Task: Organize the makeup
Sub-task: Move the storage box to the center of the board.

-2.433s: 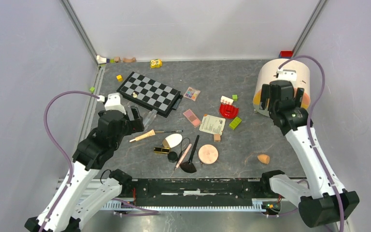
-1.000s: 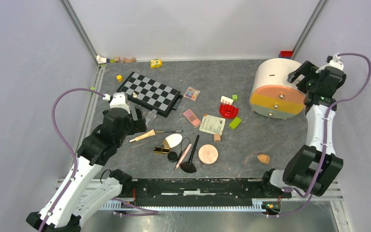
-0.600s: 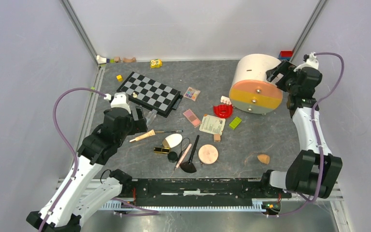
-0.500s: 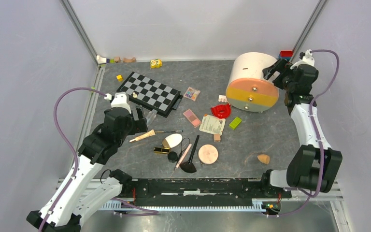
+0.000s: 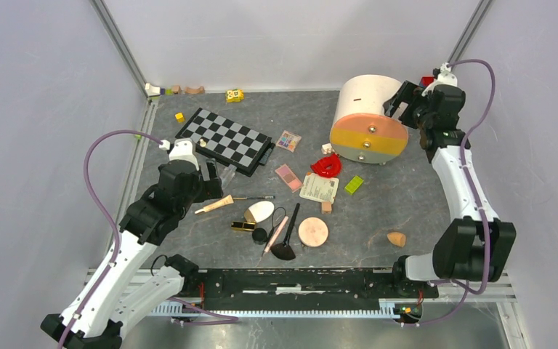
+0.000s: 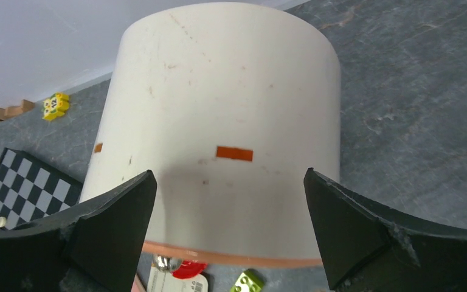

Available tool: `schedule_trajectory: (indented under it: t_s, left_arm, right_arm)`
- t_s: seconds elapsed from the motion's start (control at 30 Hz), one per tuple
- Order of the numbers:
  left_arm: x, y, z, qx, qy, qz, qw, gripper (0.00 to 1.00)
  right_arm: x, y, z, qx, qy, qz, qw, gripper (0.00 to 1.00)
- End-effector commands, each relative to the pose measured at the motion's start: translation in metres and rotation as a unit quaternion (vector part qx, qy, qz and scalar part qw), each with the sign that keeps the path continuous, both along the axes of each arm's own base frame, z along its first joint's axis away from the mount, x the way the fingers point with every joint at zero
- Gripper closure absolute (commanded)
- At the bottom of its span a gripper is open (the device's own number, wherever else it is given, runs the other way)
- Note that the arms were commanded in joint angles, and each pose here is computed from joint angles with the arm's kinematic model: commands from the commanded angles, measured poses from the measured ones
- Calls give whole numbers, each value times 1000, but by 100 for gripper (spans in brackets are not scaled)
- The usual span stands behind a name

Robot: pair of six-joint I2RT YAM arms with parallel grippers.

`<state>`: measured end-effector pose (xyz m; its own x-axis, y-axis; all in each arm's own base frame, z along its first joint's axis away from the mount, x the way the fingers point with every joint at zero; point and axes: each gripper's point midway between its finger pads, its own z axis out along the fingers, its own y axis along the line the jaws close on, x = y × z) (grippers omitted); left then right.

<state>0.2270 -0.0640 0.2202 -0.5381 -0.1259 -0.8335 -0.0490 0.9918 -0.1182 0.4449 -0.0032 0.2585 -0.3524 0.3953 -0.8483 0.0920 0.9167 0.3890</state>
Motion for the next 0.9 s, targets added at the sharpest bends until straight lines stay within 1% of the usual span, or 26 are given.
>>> schedule_trajectory:
  t_s: [0.0, 0.07, 0.1, 0.17, 0.27, 0.37, 0.47, 0.6, 0.77, 0.87]
  left_arm:
    - [4, -1, 8, -5, -16, 0, 1000, 0]
    - [4, -1, 8, -5, -16, 0, 1000, 0]
    - [4, -1, 8, -5, -16, 0, 1000, 0]
    - [4, -1, 8, -5, -16, 0, 1000, 0]
    - [5, -1, 7, -5, -15, 0, 1000, 0]
    - [5, -2, 7, -6, -14, -2, 1000, 0]
    - [5, -2, 6, -4, -12, -1, 1000, 0]
    - [6, -2, 5, -2, -10, -1, 1000, 0]
    - [6, -2, 5, -2, -10, -1, 1000, 0]
    - [6, -2, 6, -2, -11, -1, 1000, 0]
  right_arm:
    - [-29, -17, 51, -57, -35, -39, 997, 1]
    - [-41, -13, 58, -66, -46, -31, 996, 1]
    - [-47, -10, 57, -68, -47, -25, 996, 4]
    - [-58, -7, 53, -69, -46, -24, 996, 4]
    - [-71, 2, 41, -54, -50, -14, 997, 4]
    - [-77, 23, 28, -17, -49, 19, 998, 6]
    - [-77, 44, 16, 9, -30, 54, 998, 10]
    - [-72, 69, 5, 38, -27, 85, 995, 13]
    - [-63, 75, -12, 54, -1, 76, 996, 19]
    - [-56, 72, -21, 52, 5, 64, 997, 23]
